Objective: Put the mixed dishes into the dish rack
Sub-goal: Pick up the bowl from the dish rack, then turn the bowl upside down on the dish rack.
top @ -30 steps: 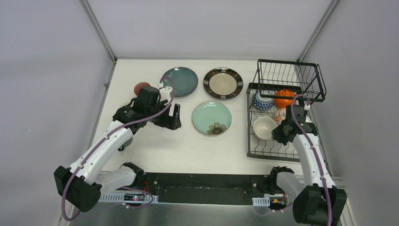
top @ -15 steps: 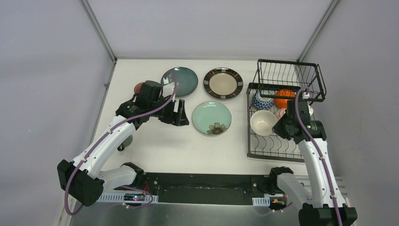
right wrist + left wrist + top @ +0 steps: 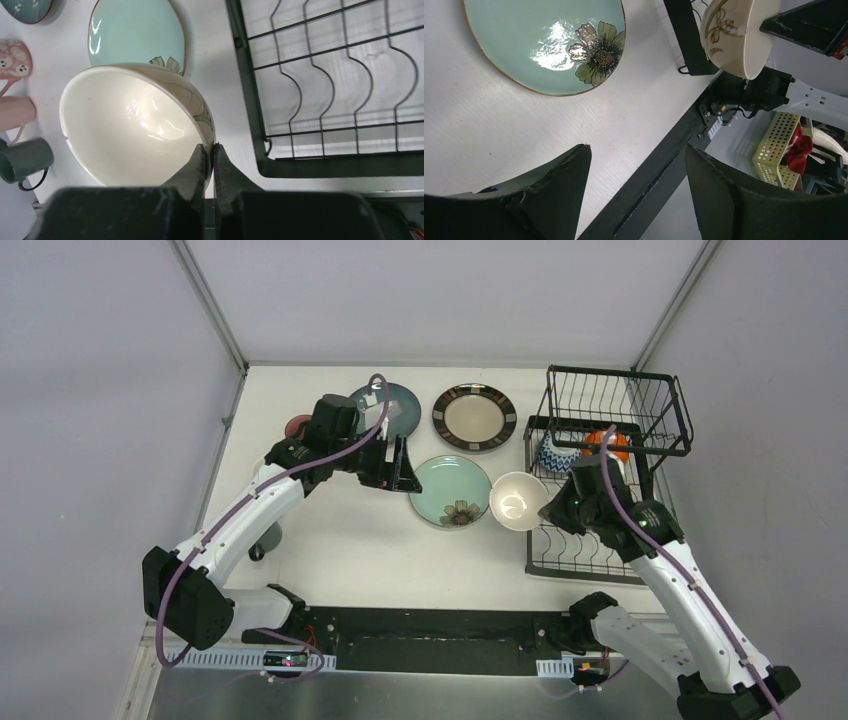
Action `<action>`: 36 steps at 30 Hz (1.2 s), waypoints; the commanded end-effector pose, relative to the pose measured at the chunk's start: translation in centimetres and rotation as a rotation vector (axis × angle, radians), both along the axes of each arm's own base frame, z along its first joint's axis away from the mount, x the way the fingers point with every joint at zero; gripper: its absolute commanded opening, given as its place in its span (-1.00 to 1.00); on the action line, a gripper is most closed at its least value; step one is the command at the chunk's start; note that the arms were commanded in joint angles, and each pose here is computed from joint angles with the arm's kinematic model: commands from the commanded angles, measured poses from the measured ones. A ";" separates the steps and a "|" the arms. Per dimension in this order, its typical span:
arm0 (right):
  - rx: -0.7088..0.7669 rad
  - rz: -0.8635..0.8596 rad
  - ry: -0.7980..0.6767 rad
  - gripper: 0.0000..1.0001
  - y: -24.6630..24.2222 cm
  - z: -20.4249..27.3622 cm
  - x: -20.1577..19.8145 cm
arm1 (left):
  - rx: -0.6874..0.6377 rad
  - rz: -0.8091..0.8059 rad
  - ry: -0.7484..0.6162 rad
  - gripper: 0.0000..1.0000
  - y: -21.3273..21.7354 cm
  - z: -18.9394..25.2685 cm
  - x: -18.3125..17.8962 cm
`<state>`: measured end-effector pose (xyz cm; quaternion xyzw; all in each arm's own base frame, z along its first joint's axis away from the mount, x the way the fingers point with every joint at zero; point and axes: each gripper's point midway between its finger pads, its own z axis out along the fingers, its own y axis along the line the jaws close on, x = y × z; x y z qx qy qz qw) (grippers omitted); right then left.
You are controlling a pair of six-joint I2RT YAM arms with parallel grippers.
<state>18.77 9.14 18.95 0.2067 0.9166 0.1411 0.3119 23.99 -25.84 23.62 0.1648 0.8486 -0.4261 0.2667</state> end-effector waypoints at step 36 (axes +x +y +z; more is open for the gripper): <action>0.174 0.306 -0.328 -0.39 17.0 4.4 5.8 | 0.163 0.120 -0.076 -1.00 -4.3 -2.4 4.3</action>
